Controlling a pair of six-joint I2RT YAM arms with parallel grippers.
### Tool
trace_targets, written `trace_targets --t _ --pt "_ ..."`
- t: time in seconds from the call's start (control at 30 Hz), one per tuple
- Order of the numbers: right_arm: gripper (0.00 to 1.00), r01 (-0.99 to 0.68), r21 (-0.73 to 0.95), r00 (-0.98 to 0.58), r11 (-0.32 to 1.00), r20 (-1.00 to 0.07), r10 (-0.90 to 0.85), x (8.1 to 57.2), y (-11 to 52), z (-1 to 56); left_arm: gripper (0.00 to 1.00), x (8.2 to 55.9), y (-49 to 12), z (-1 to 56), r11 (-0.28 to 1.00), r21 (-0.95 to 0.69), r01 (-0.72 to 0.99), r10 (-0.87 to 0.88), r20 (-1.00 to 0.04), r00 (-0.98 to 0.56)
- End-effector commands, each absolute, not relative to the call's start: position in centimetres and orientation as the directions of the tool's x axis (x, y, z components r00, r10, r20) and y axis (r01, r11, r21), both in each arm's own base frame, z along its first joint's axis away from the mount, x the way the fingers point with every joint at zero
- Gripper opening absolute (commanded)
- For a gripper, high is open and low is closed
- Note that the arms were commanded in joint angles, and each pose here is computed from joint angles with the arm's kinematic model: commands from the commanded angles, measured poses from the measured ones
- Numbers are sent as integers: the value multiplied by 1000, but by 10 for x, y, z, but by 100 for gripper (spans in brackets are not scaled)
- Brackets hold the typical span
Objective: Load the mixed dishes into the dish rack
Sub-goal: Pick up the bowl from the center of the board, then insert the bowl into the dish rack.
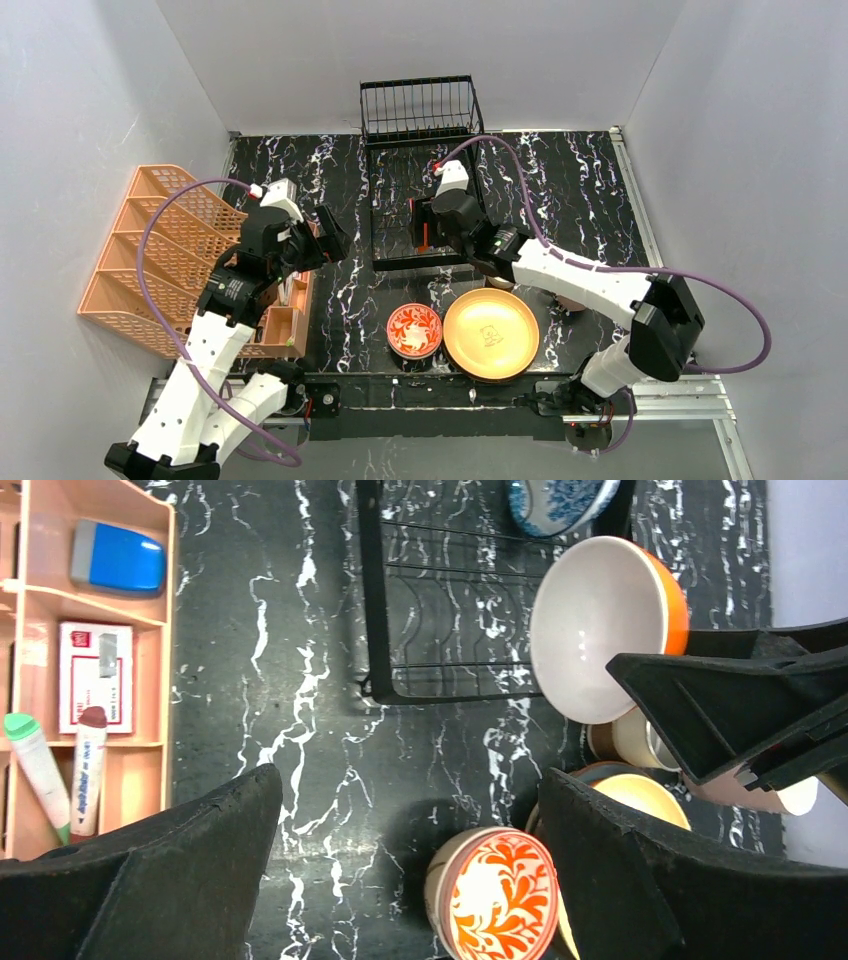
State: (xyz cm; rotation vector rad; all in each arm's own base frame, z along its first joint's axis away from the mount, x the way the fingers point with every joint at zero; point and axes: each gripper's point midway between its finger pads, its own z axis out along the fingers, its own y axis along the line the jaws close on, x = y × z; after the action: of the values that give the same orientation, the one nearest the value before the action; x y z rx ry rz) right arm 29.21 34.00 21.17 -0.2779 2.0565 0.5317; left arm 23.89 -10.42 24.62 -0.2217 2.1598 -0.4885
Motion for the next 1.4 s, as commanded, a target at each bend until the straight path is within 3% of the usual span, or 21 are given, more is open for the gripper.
trace_targets --t 0.0,0.63,1.37 --pt "1 -394 224 -383 891 -922 62 316 346 251 98 238 -86 232 934 -356 -42 -313 -752 -581" --pt "1 -416 117 -203 902 -979 33 366 370 227 98 229 -71 186 952 -294 -84 -285 -756 -589" --pt "1 -334 206 -240 920 -962 128 420 367 186 98 228 -72 188 951 -302 -68 -285 -769 -572"
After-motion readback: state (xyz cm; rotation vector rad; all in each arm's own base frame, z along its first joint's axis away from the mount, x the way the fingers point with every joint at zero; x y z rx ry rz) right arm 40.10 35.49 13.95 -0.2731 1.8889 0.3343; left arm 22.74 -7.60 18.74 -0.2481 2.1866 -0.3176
